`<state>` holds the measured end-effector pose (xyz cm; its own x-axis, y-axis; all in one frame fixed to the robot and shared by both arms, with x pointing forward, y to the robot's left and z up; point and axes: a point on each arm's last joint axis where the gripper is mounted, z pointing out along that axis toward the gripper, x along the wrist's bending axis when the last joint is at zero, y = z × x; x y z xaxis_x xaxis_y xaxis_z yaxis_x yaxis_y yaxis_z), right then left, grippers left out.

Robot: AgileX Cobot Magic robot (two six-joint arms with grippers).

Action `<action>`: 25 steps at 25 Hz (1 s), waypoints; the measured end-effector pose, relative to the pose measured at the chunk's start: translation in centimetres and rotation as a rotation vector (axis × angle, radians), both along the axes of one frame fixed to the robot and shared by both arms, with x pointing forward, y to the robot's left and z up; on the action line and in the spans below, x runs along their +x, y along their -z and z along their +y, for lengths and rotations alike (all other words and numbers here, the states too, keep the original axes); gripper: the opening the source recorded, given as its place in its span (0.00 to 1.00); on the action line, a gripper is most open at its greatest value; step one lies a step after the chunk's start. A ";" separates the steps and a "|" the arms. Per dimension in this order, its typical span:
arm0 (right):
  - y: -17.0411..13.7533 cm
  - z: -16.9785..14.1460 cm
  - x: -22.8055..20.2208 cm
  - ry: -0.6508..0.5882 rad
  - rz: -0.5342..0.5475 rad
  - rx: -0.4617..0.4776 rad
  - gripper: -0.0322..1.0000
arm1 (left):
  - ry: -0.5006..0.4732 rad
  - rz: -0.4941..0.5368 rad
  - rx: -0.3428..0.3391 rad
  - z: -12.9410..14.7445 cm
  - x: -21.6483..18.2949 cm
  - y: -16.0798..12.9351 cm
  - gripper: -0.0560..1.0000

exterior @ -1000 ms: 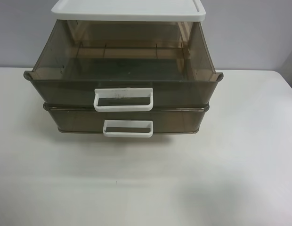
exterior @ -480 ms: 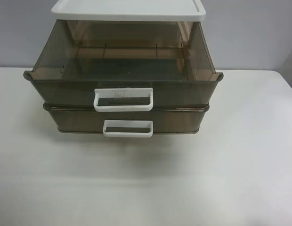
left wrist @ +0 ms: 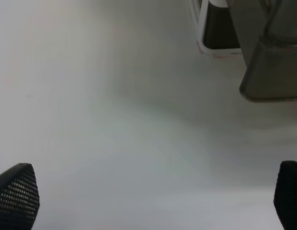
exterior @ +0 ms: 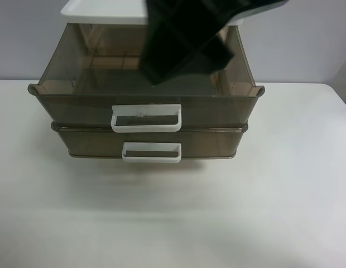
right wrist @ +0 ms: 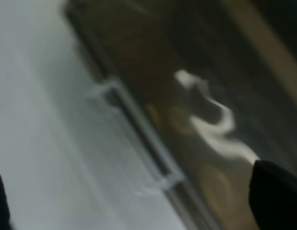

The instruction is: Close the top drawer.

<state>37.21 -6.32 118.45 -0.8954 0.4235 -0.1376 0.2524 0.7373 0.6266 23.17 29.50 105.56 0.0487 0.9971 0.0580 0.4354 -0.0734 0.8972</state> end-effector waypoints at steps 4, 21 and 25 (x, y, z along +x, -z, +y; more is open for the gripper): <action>2.6 4.3 -2.2 -0.125 0.099 -0.061 0.98 | 0.000 0.000 0.000 0.0 0.0 0.0 0.99; 10.5 8.6 -1.1 -0.101 0.131 -0.403 0.98 | 0.000 0.000 0.000 0.0 0.0 0.0 0.99; 10.5 7.9 0.5 -0.050 0.164 -0.392 0.98 | 0.000 0.000 0.000 0.0 0.0 0.0 0.99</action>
